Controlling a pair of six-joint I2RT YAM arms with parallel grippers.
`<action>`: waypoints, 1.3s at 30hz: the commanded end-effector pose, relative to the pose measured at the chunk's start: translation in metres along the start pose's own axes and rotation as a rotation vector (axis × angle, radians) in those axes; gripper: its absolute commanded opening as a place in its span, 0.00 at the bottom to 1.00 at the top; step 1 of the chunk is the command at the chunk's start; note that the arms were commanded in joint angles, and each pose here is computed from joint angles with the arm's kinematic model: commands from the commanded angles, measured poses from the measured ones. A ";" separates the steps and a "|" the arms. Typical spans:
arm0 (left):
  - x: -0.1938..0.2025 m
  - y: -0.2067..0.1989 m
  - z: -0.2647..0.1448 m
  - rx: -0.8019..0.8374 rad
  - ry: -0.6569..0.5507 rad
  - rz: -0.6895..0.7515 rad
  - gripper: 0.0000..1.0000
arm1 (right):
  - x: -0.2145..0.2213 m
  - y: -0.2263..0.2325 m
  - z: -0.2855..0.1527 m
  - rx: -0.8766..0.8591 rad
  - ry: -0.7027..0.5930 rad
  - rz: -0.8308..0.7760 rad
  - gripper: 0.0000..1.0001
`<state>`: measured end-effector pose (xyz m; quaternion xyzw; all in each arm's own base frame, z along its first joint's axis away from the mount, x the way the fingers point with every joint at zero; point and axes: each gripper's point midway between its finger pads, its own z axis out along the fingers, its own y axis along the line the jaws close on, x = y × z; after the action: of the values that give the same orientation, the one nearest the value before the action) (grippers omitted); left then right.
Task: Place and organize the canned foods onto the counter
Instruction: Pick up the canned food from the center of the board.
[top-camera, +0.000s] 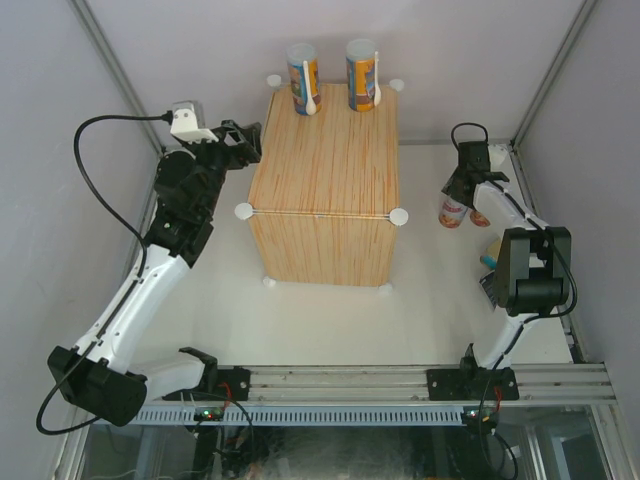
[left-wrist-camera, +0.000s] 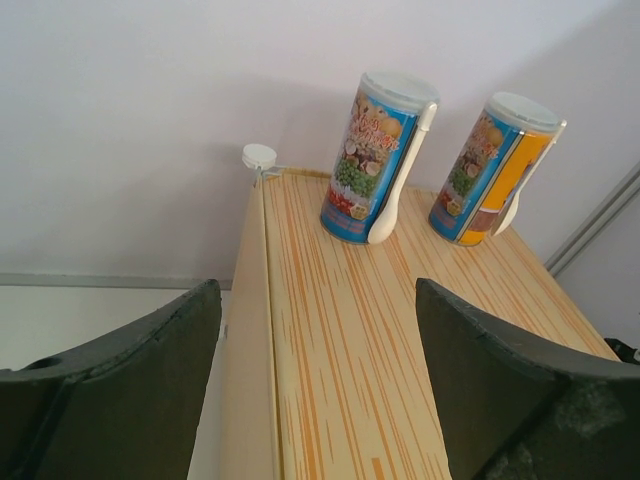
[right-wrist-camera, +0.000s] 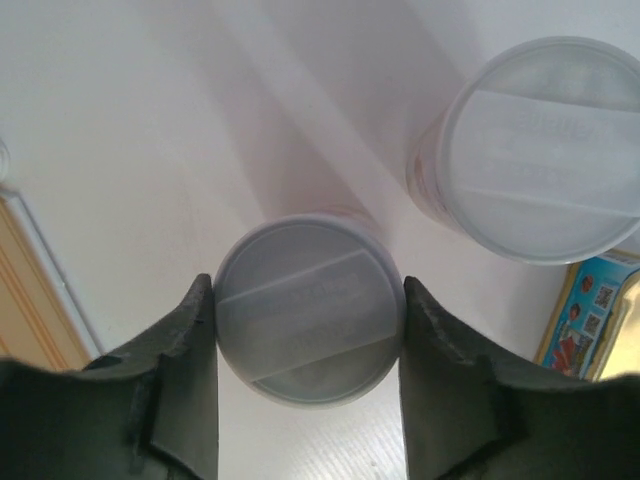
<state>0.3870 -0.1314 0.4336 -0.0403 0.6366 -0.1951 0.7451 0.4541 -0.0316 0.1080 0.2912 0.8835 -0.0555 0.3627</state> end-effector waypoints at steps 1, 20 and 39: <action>0.001 -0.002 -0.002 0.011 -0.017 0.001 0.82 | -0.001 0.009 0.000 -0.051 0.005 0.013 0.19; -0.004 0.004 -0.004 -0.023 -0.044 -0.025 0.82 | -0.025 0.026 -0.054 -0.158 -0.078 -0.011 0.00; -0.025 0.002 -0.007 -0.030 -0.105 -0.071 0.81 | -0.084 0.028 -0.200 -0.281 -0.351 -0.031 0.00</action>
<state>0.3876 -0.1229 0.4261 -0.0708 0.6334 -0.1904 0.7467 0.3968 0.0123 0.2201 0.2198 0.8711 0.0017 0.4392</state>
